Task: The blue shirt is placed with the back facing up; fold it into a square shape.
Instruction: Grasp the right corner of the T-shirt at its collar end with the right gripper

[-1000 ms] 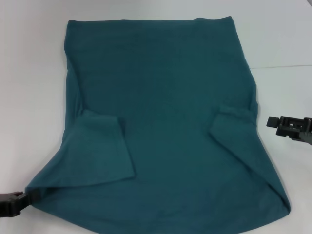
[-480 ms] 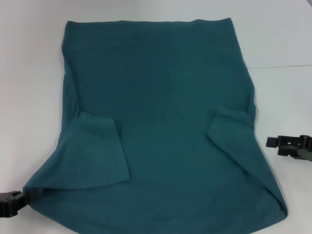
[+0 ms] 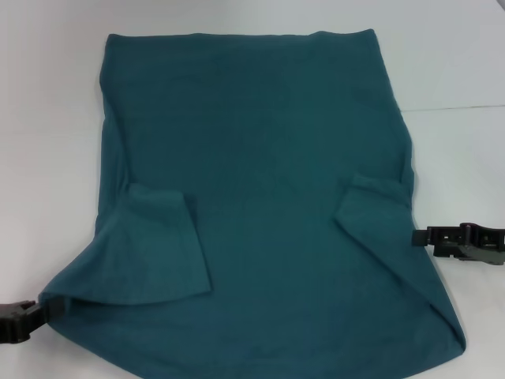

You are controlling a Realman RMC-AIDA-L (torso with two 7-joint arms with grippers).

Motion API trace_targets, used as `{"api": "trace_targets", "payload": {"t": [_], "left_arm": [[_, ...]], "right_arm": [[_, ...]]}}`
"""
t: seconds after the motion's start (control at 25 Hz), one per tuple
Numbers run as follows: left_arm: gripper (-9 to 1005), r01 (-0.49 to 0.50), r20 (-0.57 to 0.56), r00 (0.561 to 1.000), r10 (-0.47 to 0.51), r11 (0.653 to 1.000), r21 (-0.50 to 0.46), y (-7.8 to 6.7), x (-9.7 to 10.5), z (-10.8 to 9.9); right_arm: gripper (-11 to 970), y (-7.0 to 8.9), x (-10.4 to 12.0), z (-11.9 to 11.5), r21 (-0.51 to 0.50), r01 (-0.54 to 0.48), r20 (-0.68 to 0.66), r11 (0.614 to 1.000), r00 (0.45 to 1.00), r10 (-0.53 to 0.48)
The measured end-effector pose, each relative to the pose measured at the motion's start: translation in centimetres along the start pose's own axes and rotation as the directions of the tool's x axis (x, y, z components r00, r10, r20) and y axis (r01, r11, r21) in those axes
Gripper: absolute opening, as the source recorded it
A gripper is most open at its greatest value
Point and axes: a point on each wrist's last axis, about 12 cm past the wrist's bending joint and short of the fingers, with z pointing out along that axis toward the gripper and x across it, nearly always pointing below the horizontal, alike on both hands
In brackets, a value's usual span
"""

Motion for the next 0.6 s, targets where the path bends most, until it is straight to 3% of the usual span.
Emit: {"api": "trace_targets", "payload": {"t": [0.6], "left_arm": [[3,-0.005,0.004,1.000,0.005,1.000,0.007,-0.10,-0.33,0.32]], "right_arm": [[693,0.10,0.43,0.79,0.026,0.015,-0.032,1.000,0.999,-0.014]]}}
